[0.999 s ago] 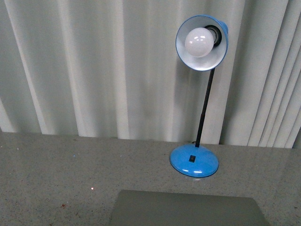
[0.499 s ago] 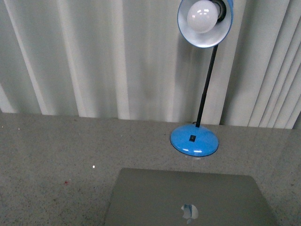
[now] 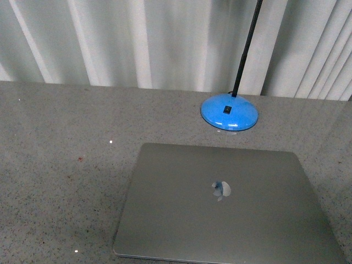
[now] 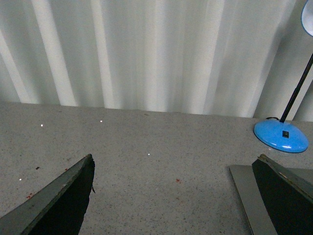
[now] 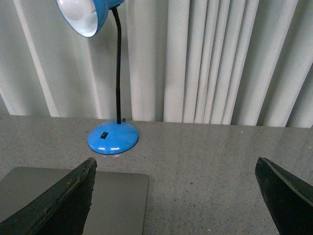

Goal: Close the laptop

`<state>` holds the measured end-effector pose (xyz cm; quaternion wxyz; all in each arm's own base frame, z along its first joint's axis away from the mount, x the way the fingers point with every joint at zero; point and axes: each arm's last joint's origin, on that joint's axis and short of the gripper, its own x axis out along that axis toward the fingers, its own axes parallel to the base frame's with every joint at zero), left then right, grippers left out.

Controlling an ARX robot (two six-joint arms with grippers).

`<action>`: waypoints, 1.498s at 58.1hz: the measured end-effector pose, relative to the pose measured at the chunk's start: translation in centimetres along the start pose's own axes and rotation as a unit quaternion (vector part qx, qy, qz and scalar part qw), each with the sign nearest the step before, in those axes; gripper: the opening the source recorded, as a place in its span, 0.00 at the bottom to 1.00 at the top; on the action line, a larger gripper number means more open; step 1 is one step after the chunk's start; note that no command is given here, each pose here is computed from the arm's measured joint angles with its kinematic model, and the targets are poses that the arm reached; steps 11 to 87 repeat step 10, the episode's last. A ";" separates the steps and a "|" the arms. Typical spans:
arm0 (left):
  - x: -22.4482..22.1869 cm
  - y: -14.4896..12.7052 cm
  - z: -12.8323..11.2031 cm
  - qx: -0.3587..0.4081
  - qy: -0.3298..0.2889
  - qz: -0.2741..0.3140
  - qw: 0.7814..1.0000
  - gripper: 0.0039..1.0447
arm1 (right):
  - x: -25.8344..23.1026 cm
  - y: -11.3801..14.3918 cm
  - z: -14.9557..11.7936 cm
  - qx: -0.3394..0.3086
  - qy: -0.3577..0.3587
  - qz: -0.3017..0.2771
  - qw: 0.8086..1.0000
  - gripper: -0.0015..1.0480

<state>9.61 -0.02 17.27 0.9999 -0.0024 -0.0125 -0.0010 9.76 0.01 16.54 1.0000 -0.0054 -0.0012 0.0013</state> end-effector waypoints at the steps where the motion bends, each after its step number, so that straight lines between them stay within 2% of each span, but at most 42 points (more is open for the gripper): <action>1: 0.0 0.0 0.0 0.000 0.000 0.000 1.000 0.94 | 0.0 0.0 0.0 0.000 0.000 0.000 1.000 0.93; 87: 0.0 0.0 0.0 0.000 0.000 0.000 1.000 0.94 | 0.0 0.0 0.0 0.000 0.000 0.000 1.000 0.93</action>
